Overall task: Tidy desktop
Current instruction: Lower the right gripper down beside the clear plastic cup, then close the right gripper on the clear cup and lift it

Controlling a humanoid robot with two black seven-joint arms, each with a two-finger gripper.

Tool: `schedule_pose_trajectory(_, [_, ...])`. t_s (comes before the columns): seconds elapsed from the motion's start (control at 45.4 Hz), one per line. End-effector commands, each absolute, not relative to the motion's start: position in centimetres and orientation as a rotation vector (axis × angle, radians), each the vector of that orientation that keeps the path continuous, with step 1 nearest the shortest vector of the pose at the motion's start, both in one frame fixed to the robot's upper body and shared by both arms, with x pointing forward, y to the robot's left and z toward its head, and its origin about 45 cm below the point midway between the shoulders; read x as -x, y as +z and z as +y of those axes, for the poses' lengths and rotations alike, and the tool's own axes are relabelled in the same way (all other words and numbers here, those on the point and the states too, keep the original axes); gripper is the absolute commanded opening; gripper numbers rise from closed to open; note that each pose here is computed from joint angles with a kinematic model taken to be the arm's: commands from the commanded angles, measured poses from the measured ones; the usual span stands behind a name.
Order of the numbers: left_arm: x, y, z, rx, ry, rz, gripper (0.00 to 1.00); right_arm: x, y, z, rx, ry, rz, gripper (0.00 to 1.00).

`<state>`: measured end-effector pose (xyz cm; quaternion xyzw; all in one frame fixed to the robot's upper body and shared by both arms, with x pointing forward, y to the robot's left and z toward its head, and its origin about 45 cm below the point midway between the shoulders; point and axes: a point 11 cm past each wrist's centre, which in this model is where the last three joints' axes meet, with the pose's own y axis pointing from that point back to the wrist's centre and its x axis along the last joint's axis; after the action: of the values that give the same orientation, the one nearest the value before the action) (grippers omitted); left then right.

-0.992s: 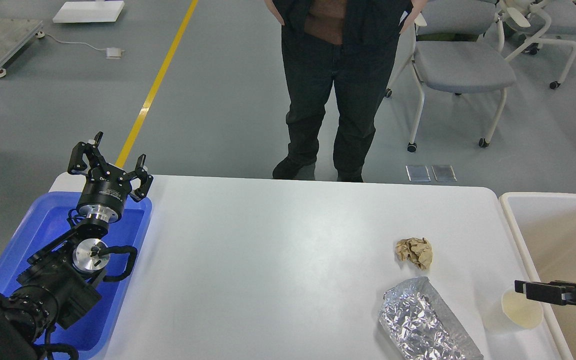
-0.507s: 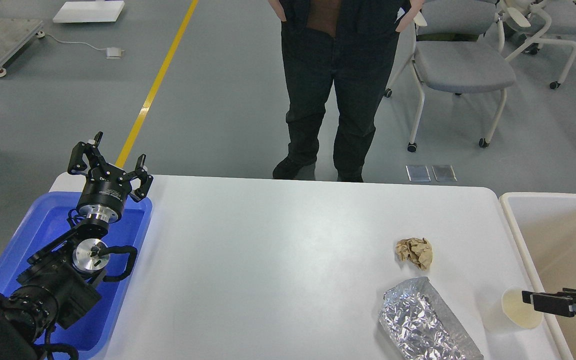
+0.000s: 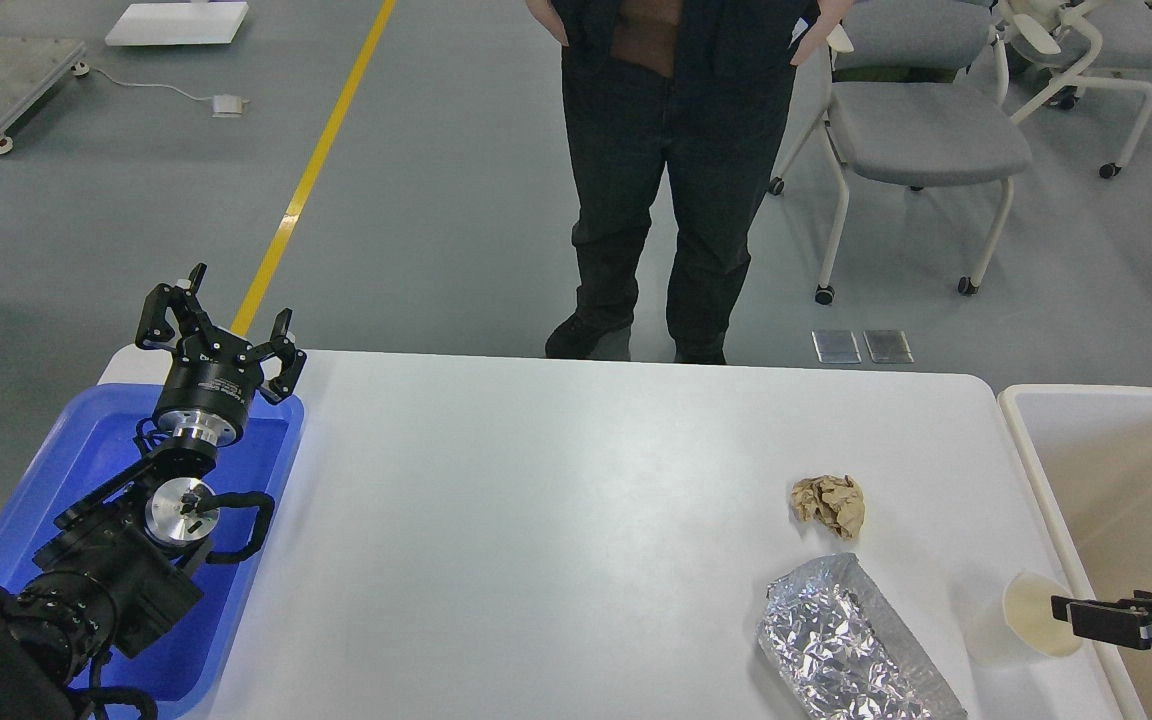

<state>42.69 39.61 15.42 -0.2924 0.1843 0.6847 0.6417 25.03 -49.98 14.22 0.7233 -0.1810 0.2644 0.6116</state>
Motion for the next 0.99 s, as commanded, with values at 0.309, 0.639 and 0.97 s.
schedule_pose_trajectory(0.309, [-42.7, 15.4, 39.6, 0.667, 1.561, 0.420, 1.00, -24.2, 11.7, -48.8, -1.702, 0.631, -0.441, 0.97])
schedule_pose_trajectory(0.639, [-42.7, 15.4, 39.6, 0.667, 1.561, 0.420, 1.00, -24.0, 10.3, -49.0, -1.696, 0.653, -0.428, 0.54])
schedule_pose_trajectory(0.97, [-42.7, 15.4, 39.6, 0.667, 1.561, 0.420, 1.00, -24.1, 10.5, -49.2, -1.691, 0.653, -0.434, 0.00])
